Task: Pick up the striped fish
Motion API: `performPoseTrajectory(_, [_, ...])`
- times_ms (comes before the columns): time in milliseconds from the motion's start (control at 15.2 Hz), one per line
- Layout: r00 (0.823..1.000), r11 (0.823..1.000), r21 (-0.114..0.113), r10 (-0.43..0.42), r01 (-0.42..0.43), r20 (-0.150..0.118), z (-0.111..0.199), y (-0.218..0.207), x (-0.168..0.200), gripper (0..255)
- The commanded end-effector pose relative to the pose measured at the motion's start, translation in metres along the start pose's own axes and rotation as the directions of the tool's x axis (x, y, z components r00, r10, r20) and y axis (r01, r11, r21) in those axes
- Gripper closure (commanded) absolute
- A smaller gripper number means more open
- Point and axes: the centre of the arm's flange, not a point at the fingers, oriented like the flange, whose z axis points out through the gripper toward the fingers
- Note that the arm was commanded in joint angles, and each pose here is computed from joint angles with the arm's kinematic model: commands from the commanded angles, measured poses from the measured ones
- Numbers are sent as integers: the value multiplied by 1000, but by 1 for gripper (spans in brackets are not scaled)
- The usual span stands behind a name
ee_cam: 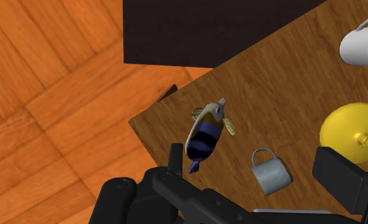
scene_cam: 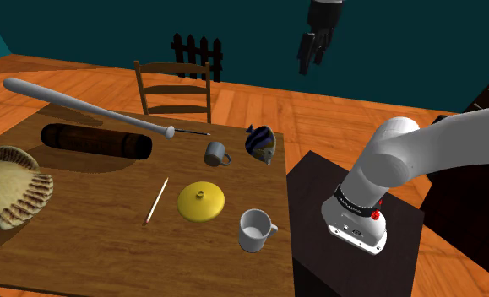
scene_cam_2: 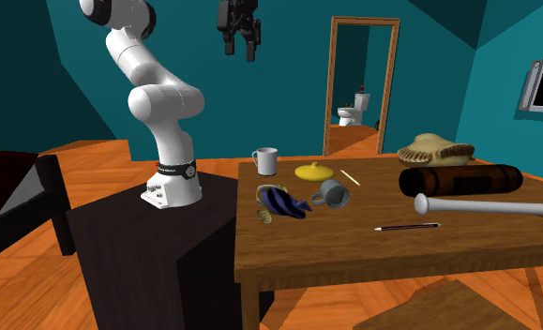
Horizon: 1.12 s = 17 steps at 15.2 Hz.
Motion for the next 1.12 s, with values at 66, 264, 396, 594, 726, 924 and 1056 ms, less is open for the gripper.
performPoseTrajectory(66, [1000,1000,-12,-9,9,3,11,-6,6,0])
performPoseTrajectory(264, [999,998,-46,-35,36,12,46,-23,22,0])
performPoseTrajectory(396, [998,996,-69,-52,54,18,70,-34,32,0])
performPoseTrajectory(594, [997,991,-103,-78,81,29,106,-49,47,0])
performPoseTrajectory(726, [995,987,-126,-95,99,36,131,-59,57,0])
performPoseTrajectory(924, [992,979,-159,-120,126,48,168,-73,70,0])
performPoseTrajectory(1056, [989,973,-181,-136,144,56,193,-82,79,0])
